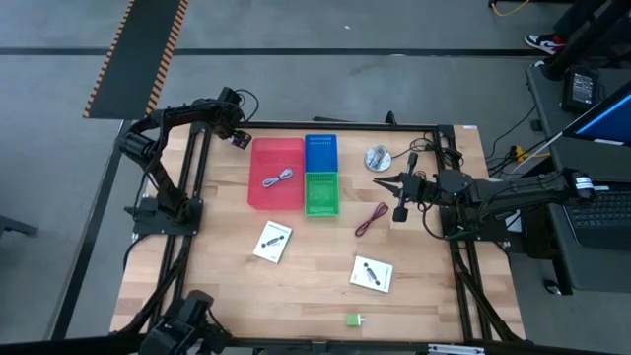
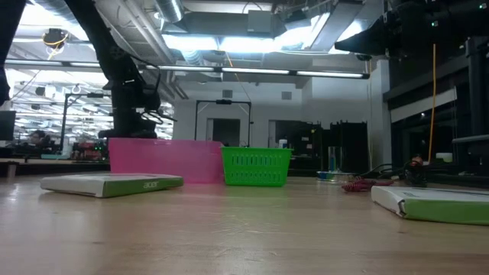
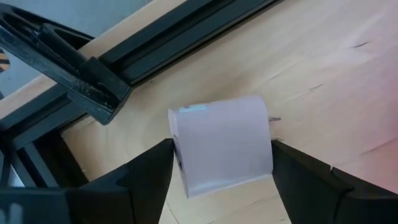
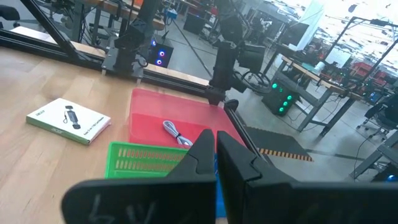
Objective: Pick and place items into bin
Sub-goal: Put the pink charger adapter into the blue bin
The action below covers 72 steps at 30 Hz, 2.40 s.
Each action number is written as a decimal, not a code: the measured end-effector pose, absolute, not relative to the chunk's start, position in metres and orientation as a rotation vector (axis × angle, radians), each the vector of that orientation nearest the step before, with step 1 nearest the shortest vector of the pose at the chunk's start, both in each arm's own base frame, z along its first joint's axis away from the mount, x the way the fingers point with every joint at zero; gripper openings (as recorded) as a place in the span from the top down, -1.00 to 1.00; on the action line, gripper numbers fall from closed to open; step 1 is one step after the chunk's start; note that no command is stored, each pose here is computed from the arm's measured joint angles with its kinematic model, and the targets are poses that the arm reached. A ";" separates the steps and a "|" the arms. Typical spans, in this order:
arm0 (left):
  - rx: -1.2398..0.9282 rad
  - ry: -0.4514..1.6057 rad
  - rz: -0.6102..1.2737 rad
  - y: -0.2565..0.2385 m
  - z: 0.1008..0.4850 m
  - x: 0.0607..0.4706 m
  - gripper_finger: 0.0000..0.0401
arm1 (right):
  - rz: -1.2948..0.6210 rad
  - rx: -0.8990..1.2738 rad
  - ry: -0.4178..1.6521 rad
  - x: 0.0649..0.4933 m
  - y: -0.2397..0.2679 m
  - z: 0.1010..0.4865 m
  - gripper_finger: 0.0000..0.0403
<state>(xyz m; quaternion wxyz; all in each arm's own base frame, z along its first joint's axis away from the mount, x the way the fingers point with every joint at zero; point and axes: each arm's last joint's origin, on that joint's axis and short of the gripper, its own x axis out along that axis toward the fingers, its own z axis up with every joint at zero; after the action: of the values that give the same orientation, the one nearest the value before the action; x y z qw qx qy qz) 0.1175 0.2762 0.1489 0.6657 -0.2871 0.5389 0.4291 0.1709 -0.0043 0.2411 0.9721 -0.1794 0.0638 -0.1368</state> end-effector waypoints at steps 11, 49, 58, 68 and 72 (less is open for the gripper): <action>-0.639 1.207 0.972 0.277 0.149 0.118 -0.22 | -0.276 -0.363 0.129 0.171 -0.004 0.241 1.00; -0.673 1.098 0.938 0.257 0.189 0.114 0.03 | -0.276 -0.360 0.129 0.171 -0.004 0.241 1.00; -0.565 1.030 0.885 0.245 0.208 0.131 0.03 | -0.276 -0.360 0.129 0.171 -0.004 0.241 1.00; -0.464 0.900 0.787 0.216 0.244 0.146 0.03 | -0.277 -0.354 0.128 0.171 -0.004 0.241 1.00; -0.424 0.862 0.719 0.202 0.254 0.154 0.03 | -0.277 -0.353 0.128 0.171 -0.004 0.241 1.00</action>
<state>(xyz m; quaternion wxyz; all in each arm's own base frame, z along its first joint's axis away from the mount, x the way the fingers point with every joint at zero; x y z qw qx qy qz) 0.1544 0.2022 0.2541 0.8254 -0.1996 0.4056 0.3382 0.1709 -0.0043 0.2411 0.9729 -0.1751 0.0636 -0.1370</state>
